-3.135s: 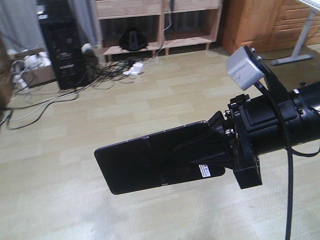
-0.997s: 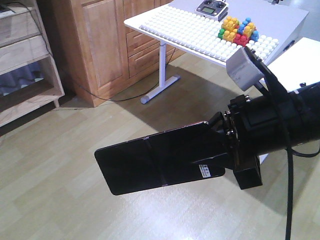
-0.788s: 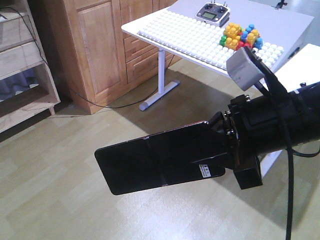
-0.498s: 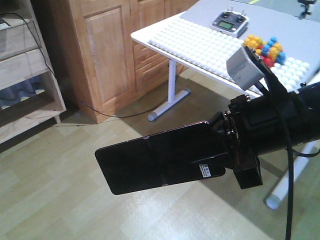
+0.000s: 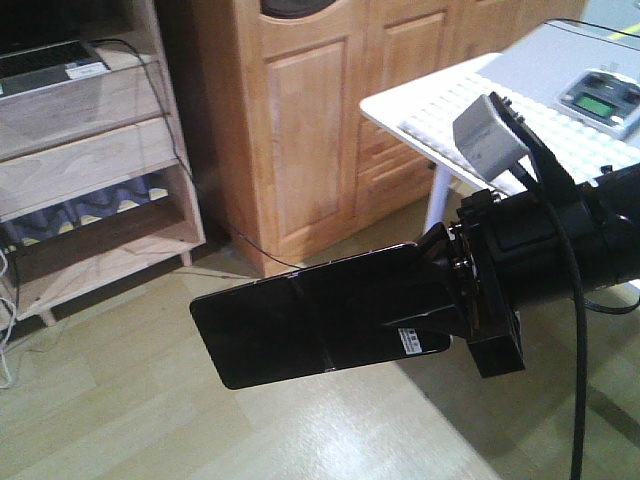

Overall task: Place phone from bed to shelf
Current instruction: 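Drive toward the wooden shelf unit with the laptop, then approach the shelf, holding the phone above the laptop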

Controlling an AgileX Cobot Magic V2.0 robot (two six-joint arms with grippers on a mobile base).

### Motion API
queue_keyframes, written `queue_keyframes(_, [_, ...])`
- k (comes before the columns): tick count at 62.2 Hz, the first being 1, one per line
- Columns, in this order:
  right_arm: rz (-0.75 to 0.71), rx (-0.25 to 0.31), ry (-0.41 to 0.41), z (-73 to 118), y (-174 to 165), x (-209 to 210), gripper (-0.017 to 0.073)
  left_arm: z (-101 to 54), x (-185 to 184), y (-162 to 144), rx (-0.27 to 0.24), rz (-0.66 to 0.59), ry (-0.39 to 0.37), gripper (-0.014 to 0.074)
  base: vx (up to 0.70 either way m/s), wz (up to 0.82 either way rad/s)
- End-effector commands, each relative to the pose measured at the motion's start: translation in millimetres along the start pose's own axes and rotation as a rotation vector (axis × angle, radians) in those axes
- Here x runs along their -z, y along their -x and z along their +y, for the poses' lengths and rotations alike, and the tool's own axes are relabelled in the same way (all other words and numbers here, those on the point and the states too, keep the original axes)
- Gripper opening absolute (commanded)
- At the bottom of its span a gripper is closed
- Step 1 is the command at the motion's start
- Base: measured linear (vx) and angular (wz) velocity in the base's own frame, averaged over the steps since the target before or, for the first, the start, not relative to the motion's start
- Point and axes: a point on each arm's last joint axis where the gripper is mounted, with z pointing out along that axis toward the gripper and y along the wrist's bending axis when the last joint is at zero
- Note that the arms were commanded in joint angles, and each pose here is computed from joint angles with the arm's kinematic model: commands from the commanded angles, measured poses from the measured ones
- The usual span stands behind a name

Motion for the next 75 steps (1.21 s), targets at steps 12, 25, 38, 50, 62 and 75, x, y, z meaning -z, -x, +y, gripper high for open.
queue_keyframes(12, [-0.066,0.028,0.078,17.9,11.9,9.2,-0.0002,1.6,3.0,14.2,0.014,-0.107,0.01,0.0001,0.42,0.37])
queue_keyframes(25, [-0.066,0.028,0.078,17.9,11.9,9.2,-0.0002,1.6,3.0,14.2,0.014,-0.107,0.01,0.0001,0.42,0.33])
queue_keyframes(38, [-0.066,0.028,0.078,17.9,11.9,9.2,-0.0002,1.6,3.0,14.2,0.014,-0.107,0.01,0.0001,0.4,0.32])
queue_keyframes(50, [-0.066,0.028,0.078,17.9,11.9,9.2,-0.0002,1.6,3.0,14.2,0.014,-0.107,0.01,0.0001,0.41,0.32])
queue_keyframes(62, [-0.066,0.028,0.078,17.9,11.9,9.2,-0.0002,1.6,3.0,14.2,0.014,-0.107,0.01,0.0001,0.41,0.34])
queue_keyframes(75, [-0.066,0.028,0.078,17.9,11.9,9.2,-0.0002,1.6,3.0,14.2,0.014,-0.107,0.01,0.0001,0.4,0.28])
